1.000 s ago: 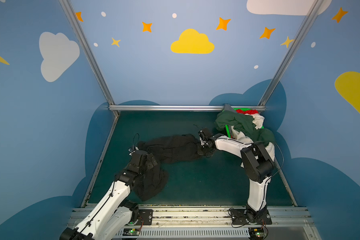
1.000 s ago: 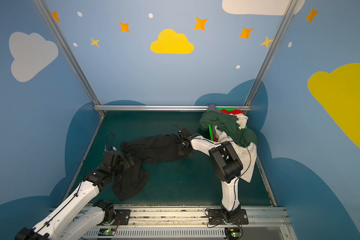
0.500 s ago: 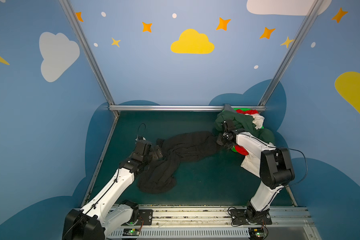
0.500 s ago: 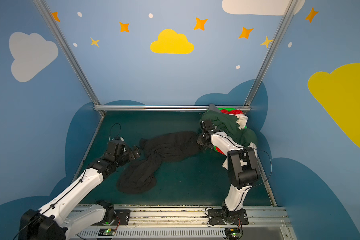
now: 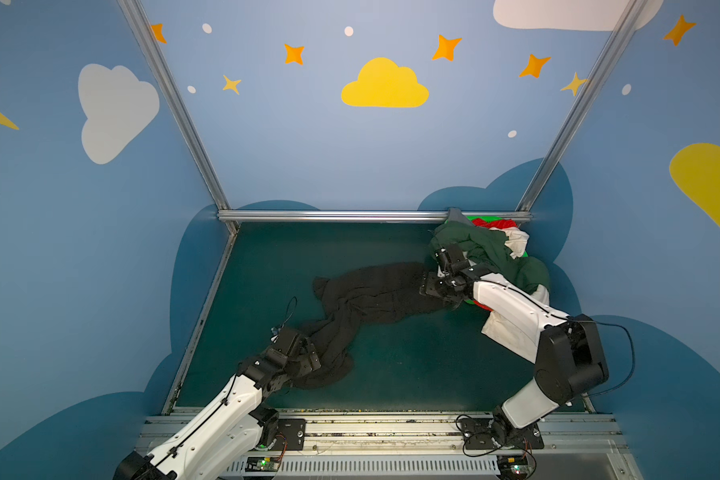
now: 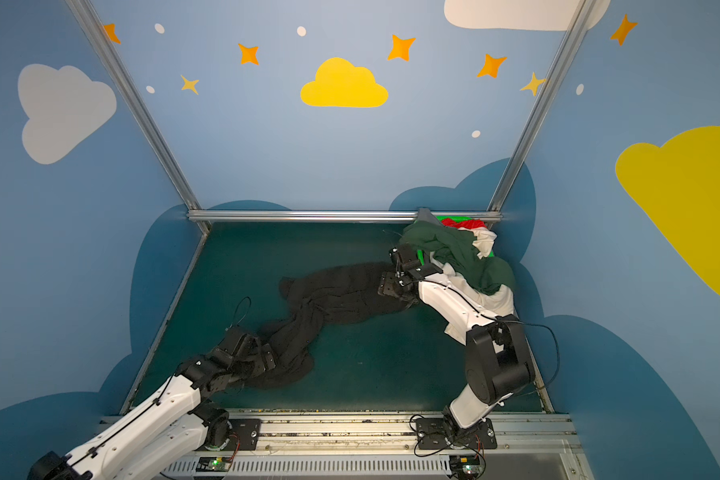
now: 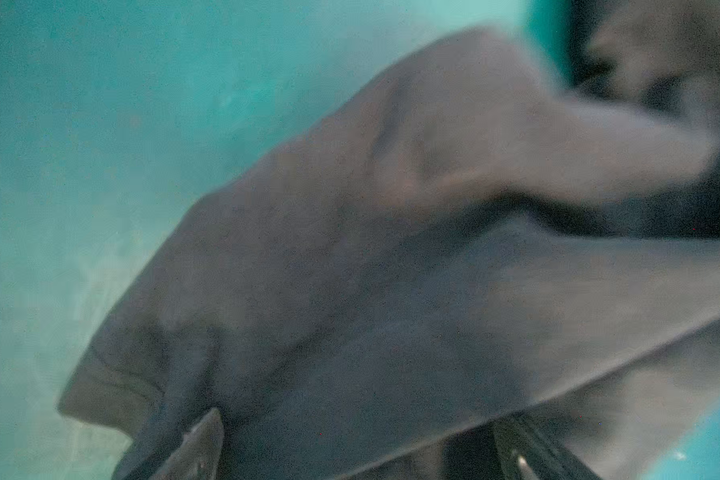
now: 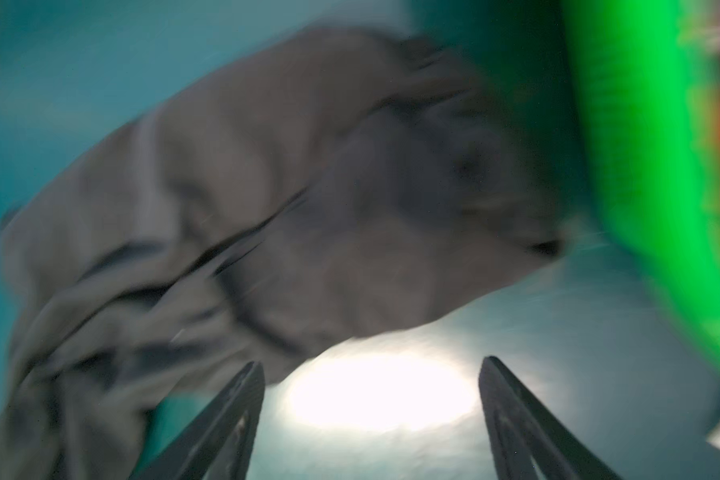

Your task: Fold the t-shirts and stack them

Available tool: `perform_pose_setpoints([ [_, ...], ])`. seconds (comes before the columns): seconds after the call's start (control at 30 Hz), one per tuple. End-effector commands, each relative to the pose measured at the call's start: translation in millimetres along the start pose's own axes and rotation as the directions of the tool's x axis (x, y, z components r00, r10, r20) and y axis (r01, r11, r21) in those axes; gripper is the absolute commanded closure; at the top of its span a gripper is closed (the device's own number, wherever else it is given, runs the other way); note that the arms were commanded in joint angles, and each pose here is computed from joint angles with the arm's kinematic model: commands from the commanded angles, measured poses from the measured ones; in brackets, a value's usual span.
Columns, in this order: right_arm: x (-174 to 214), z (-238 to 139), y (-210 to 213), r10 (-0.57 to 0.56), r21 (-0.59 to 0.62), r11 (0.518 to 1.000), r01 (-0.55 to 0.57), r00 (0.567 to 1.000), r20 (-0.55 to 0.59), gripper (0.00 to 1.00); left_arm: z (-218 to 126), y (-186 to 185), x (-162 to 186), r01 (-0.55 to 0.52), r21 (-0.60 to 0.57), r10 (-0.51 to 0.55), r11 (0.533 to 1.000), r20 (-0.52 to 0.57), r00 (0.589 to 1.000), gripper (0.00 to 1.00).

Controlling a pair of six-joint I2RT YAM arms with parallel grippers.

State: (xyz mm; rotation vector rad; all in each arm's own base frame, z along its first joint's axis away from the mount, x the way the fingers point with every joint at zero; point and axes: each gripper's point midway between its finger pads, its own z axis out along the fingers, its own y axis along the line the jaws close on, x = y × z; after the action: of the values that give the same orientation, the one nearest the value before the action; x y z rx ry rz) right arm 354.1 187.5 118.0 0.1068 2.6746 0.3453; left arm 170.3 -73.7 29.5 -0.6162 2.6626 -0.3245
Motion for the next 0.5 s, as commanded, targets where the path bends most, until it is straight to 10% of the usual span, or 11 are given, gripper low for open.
perform_pose_setpoints([
  [0.0,32.0,14.4,33.6,-0.058,-0.084,0.995,0.05,0.993,-0.101,0.21,6.9,11.8,9.4,0.059,-0.032,-0.06,0.998,-0.014,0.998,0.0],
  [0.33,29.5,61.0,61.1,-0.164,-0.001,0.986,0.166,0.975,-0.151,0.26,19.8,13.8,7.3,0.069,-0.074,-0.07,0.995,-0.009,0.998,0.07],
  [0.47,21.7,72.3,46.7,-0.164,0.085,0.981,0.176,0.977,-0.135,0.47,22.1,15.3,6.1,0.079,-0.083,-0.079,0.993,0.0,0.997,0.19],
])
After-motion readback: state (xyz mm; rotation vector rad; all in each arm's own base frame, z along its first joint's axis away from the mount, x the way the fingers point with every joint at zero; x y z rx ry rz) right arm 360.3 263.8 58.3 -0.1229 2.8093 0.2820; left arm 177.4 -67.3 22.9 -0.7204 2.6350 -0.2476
